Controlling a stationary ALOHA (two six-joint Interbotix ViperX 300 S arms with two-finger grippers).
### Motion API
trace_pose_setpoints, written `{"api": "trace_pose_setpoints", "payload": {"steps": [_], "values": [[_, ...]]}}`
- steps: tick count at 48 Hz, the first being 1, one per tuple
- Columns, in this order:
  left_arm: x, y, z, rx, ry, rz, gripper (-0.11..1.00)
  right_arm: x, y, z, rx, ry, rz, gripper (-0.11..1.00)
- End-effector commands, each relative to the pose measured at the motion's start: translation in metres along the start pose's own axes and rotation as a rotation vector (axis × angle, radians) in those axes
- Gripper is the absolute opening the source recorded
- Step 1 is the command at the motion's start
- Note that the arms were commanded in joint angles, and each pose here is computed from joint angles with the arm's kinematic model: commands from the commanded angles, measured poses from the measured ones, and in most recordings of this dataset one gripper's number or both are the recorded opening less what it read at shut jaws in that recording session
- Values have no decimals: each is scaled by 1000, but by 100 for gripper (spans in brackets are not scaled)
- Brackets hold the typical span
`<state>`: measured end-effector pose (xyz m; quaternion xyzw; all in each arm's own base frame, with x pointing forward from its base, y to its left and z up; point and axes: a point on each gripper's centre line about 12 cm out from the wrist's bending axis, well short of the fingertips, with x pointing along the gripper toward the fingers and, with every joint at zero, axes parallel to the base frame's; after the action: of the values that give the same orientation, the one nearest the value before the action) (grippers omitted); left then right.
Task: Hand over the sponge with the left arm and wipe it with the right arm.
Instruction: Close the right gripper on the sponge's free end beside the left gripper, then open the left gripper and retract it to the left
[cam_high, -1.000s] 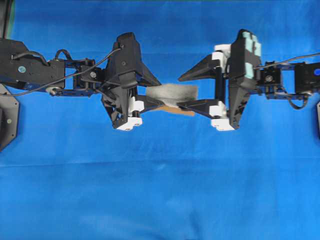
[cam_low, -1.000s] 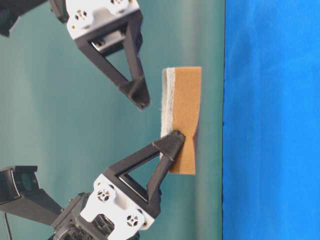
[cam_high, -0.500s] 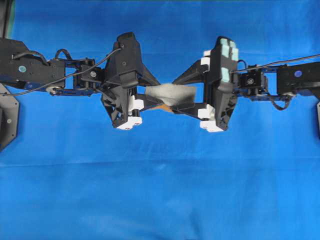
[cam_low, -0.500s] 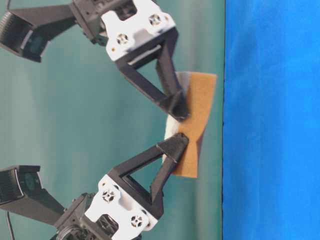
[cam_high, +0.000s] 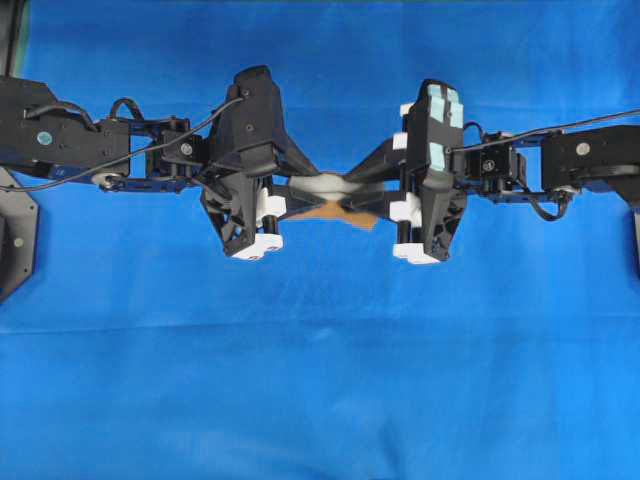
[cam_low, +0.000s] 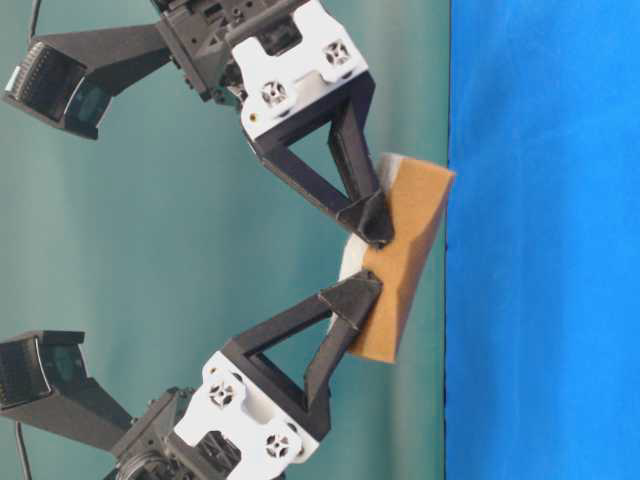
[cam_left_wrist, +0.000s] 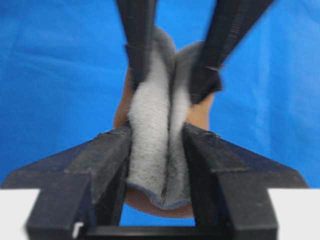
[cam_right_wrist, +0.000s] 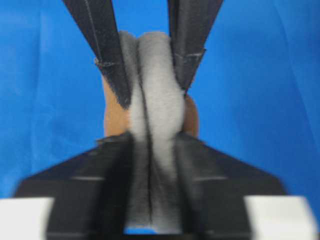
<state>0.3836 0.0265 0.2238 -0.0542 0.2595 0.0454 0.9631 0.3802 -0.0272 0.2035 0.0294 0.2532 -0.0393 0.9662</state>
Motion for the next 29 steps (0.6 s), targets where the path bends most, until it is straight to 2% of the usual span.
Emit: {"api": "trace_pose_setpoints", "payload": {"steps": [1, 3, 12, 17, 23, 25, 29], "values": [[-6, -1, 13, 4, -46, -3, 26, -2, 0, 8, -8, -5, -1, 22], [-5, -1, 13, 8, -47, -4, 25, -3, 0, 8, -10, -3, -1, 16], [-6, -4, 14, 63, -64, -9, 24, -6, 0, 10, -12, -6, 0, 16], [-7, -9, 20, 92, -113, -22, 24, -8, 0, 10, -12, -6, 0, 16], [-12, -16, 23, 107, -160, -36, 24, -10, 0, 9, -12, 3, -2, 16], [-14, -15, 23, 107, -170, -37, 30, -10, 0, 8, -12, 8, -2, 16], [-22, -16, 22, 104, -192, -39, 56, -10, 0, 8, -13, 11, -3, 16]]}}
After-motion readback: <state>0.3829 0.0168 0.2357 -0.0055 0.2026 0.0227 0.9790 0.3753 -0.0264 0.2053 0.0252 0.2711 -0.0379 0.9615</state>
